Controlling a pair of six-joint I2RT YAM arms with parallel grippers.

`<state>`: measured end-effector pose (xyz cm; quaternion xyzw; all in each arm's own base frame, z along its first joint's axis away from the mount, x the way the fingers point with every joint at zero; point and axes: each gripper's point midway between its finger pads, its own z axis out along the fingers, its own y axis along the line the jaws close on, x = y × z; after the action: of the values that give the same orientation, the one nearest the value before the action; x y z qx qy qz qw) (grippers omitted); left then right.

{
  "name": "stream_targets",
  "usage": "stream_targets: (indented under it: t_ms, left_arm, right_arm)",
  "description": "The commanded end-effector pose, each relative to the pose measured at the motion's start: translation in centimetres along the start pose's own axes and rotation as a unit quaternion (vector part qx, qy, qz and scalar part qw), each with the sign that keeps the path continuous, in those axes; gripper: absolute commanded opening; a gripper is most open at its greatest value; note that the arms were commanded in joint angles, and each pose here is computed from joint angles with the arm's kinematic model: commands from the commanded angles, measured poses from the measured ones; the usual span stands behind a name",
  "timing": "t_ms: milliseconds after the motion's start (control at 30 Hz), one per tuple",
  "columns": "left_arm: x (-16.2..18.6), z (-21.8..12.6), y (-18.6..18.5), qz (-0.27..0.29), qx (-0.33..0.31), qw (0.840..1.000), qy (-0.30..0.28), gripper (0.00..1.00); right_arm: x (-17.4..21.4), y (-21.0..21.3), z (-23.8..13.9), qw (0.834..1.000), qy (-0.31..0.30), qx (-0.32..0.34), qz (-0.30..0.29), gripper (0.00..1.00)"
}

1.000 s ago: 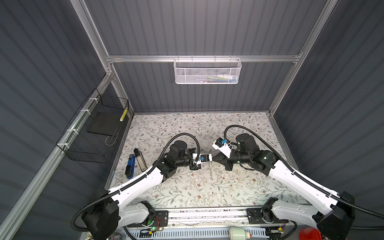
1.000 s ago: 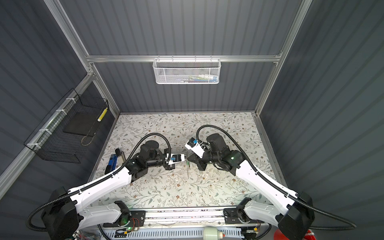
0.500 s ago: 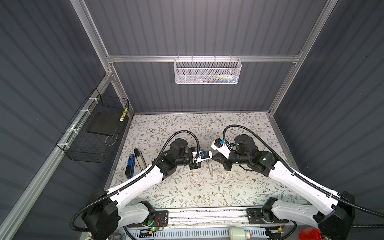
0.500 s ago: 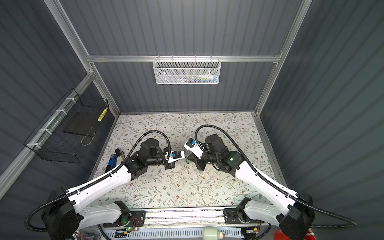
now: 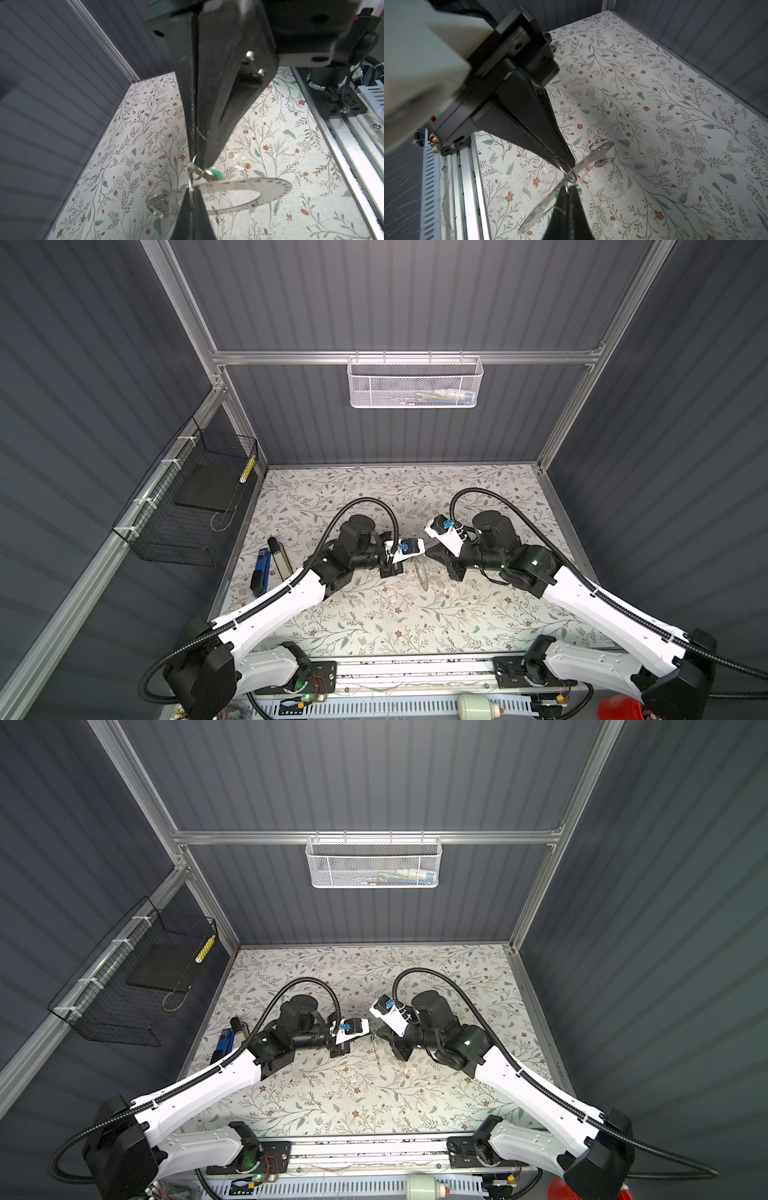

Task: Put the keys on the keyring

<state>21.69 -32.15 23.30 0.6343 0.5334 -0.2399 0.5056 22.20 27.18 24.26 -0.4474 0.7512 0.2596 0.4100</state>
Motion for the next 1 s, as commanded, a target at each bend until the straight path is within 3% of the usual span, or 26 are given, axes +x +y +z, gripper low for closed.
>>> stream_targets:
  t_ms: [0, 467, 967]
  left_arm:
    - [-2.0, -0.7, -0.6, 0.007, 0.015, 0.999, -0.034, 0.0]
    - [-2.7, -1.6, 0.1, -0.004, -0.001, 0.998, -0.064, 0.0]
    - [-3.0, -0.9, 0.4, 0.015, 0.009, 0.998, -0.067, 0.0]
  right_arm:
    - [1.4, -2.4, 0.0, 0.998, 0.022, 0.061, 0.022, 0.0]
    - [3.4, -2.5, 0.1, 0.996, 0.038, 0.048, 0.063, 0.0]
    - [1.7, -3.7, 0.7, 0.991, 0.033, 0.055, 0.12, 0.0]
